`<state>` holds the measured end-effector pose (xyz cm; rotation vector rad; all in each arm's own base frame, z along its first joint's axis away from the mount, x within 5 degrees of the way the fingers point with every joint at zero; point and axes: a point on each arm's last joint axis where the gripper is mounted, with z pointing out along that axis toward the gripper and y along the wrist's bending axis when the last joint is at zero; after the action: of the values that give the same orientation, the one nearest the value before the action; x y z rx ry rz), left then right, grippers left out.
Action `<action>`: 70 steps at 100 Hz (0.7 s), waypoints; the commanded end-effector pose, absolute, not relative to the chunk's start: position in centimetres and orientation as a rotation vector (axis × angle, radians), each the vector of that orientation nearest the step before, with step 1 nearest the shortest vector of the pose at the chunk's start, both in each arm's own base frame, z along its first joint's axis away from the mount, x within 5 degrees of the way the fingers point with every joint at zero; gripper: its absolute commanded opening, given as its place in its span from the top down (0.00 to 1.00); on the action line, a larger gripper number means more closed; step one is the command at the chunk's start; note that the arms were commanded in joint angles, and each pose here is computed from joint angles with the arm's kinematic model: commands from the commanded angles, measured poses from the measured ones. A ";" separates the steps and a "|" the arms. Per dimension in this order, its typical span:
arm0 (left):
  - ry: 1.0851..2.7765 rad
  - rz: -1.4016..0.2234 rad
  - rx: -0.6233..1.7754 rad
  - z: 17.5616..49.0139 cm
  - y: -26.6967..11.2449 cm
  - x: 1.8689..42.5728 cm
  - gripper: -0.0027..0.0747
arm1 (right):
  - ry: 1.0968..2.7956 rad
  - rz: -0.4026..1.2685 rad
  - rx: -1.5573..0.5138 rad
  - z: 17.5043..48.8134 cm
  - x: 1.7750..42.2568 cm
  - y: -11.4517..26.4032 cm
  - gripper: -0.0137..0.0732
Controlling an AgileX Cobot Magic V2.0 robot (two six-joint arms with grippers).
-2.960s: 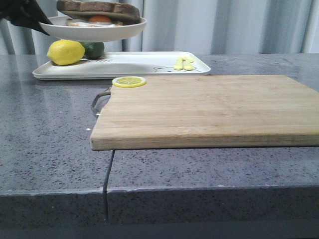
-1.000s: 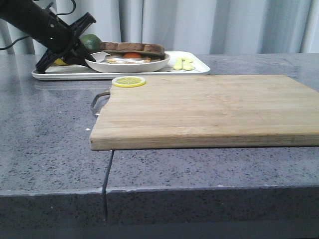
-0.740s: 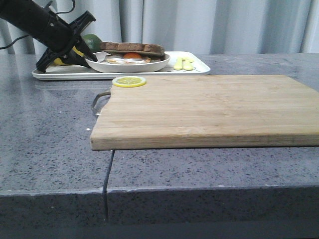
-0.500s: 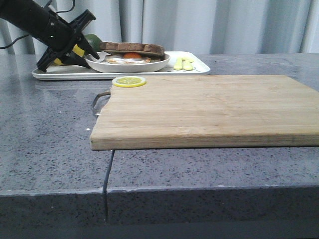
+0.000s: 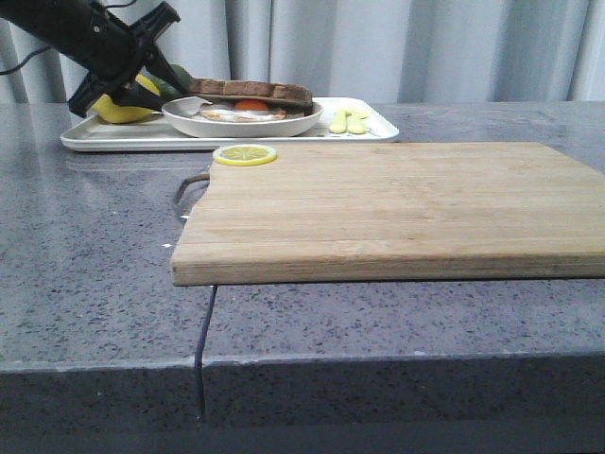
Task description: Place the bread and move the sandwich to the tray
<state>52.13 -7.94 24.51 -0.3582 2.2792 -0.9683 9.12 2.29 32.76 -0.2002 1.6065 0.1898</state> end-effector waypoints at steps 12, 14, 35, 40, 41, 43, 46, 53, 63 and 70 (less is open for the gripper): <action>2.149 -0.963 -0.286 30.2 -7.7 51.5 0.64 | 1.511 0.181 -0.172 34.3 9.1 2.1 0.46; 2.151 -0.963 -0.284 30.2 -7.7 51.4 0.64 | 1.511 0.181 -0.172 34.3 9.1 2.1 0.46; 2.202 -0.911 -0.218 30.2 -7.6 51.2 0.64 | 1.501 0.180 -0.169 34.4 9.1 2.1 0.46; 2.206 -0.910 -0.209 30.3 -7.6 51.1 0.64 | 1.496 0.179 -0.167 34.4 9.1 2.0 0.46; 2.207 -0.907 -0.206 30.3 -7.6 51.1 0.64 | 1.494 0.179 -0.167 34.4 9.1 2.0 0.46; 2.206 -0.905 -0.200 30.5 -7.5 51.1 0.64 | 1.491 0.178 -0.166 34.5 9.1 2.0 0.46; 2.204 -0.898 -0.191 30.8 -7.3 51.1 0.64 | 1.488 0.178 -0.165 34.5 9.0 2.0 0.46; 2.196 -0.902 -0.165 31.7 -7.3 51.0 0.64 | 1.483 0.178 -0.163 34.5 9.0 2.0 0.46; 2.165 -0.900 -0.136 33.5 -6.7 50.9 0.64 | 1.483 0.178 -0.163 34.5 9.0 2.0 0.46; 2.146 -0.891 -0.120 34.9 -5.9 50.7 0.64 | 1.483 0.178 -0.163 34.5 9.0 2.0 0.46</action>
<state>51.94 -6.86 28.49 -0.1527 2.3020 -0.8790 9.13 2.25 32.92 -0.1952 1.5900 0.1879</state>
